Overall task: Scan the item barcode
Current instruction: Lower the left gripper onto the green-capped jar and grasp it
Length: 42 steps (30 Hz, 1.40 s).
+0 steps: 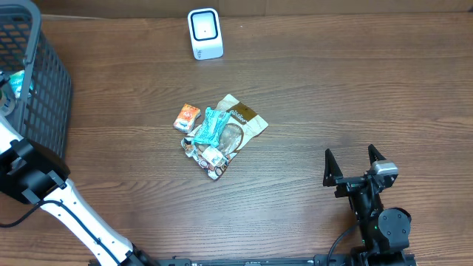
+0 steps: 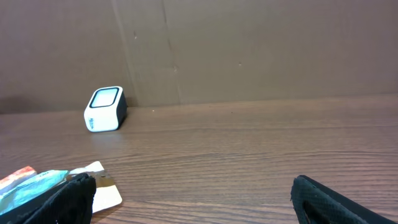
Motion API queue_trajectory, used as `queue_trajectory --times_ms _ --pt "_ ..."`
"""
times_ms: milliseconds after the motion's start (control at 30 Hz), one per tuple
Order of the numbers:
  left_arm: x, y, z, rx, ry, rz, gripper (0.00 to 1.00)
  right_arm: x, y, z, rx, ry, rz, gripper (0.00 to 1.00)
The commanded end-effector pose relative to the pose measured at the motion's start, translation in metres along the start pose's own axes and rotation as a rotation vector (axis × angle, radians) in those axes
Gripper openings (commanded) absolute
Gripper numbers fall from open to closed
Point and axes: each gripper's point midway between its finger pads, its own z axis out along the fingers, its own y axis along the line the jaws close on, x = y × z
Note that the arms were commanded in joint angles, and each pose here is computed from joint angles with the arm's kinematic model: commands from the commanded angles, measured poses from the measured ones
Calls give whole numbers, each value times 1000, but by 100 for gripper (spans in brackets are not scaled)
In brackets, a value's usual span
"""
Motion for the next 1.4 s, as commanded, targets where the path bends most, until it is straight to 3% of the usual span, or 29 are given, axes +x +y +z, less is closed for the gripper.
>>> queue_trajectory --times_ms 0,267,500,767,1000,1367 --pt "-4 0 3 -4 -15 -4 95 3 1 0 -8 1 3 100" --pt "8 -7 46 -15 10 4 98 3 1 0 -8 1 3 100" --pt "-1 -8 49 -16 -29 -6 98 3 1 0 -8 1 3 100" --pt "-3 -10 48 -12 -37 -7 76 3 1 0 -8 1 3 100" --pt "0 -9 50 -15 -27 -4 75 3 1 0 -8 1 3 100" --pt "20 -4 52 -37 51 21 65 3 1 0 -8 1 3 100"
